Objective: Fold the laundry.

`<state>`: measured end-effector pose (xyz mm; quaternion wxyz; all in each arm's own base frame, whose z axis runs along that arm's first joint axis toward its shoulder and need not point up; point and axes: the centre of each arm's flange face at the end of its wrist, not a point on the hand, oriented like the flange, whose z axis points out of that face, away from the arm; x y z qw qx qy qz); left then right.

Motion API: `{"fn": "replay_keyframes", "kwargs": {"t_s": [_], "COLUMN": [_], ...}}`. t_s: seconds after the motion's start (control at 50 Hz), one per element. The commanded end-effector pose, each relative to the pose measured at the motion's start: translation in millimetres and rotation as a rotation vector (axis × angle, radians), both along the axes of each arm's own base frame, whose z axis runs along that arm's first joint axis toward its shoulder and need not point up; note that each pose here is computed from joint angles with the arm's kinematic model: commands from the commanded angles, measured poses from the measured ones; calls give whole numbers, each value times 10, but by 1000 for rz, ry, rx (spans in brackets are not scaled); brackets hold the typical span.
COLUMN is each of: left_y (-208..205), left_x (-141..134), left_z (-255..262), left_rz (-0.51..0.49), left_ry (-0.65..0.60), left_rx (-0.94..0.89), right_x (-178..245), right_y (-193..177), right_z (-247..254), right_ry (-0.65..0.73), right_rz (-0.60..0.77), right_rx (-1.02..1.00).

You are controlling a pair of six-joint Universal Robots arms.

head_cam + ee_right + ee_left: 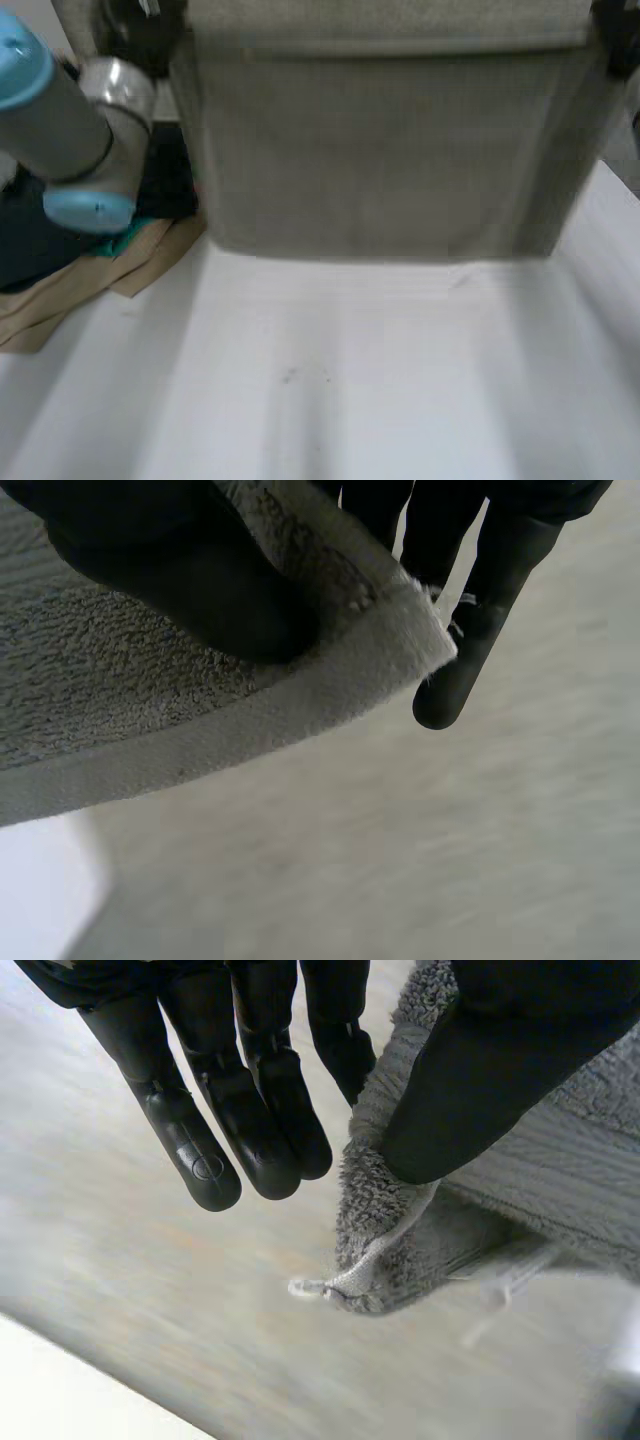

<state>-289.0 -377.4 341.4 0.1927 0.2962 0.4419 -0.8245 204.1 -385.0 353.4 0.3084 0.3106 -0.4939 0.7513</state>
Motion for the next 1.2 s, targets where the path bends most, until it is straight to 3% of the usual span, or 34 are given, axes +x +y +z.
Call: {"fn": "replay_keyframes", "kwargs": {"t_s": [0.02, 0.22, 0.38, 0.44, 0.5, 0.62, 0.7, 0.78, 0.86, 0.96, 1.2], "left_y": [36, 115, 354, 533, 770, 1356, 1995, 2287, 2125, 1633, 698], "left_x": [2, 105, 112, 149, 202, 425, 651, 709, 549, 267, -201], "left_z": [190, -785, -1812, -2083, -2242, -2069, -1990, -1983, -1888, -1942, -2064], "left_rz": [-17, -14, -31, -30, -37, -22, 15, 11, -13, -18, 22], "left_ry": [42, -39, -131, -171, -211, -269, -394, -484, -449, -371, -239], "left_rx": [-88, 222, 504, 596, 669, 785, 996, 1143, 1045, 894, 637], "right_x": [13, 42, 3, -45, -79, -410, -791, -926, -906, -714, -480], "right_y": [10, -23, 50, 178, 381, 870, 1287, 1298, 1137, 877, 219], "right_z": [253, -527, -1591, -1780, -1924, -1872, -1847, -1910, -1894, -1994, -2086], "right_ry": [-50, -24, 8, 25, 54, 144, 335, 409, 344, 270, 233], "right_rz": [36, 51, 39, 28, 29, -29, -53, -65, -101, -67, -57], "right_rx": [-144, 104, 475, 609, 753, 1013, 1185, 1173, 1058, 946, 642]}}
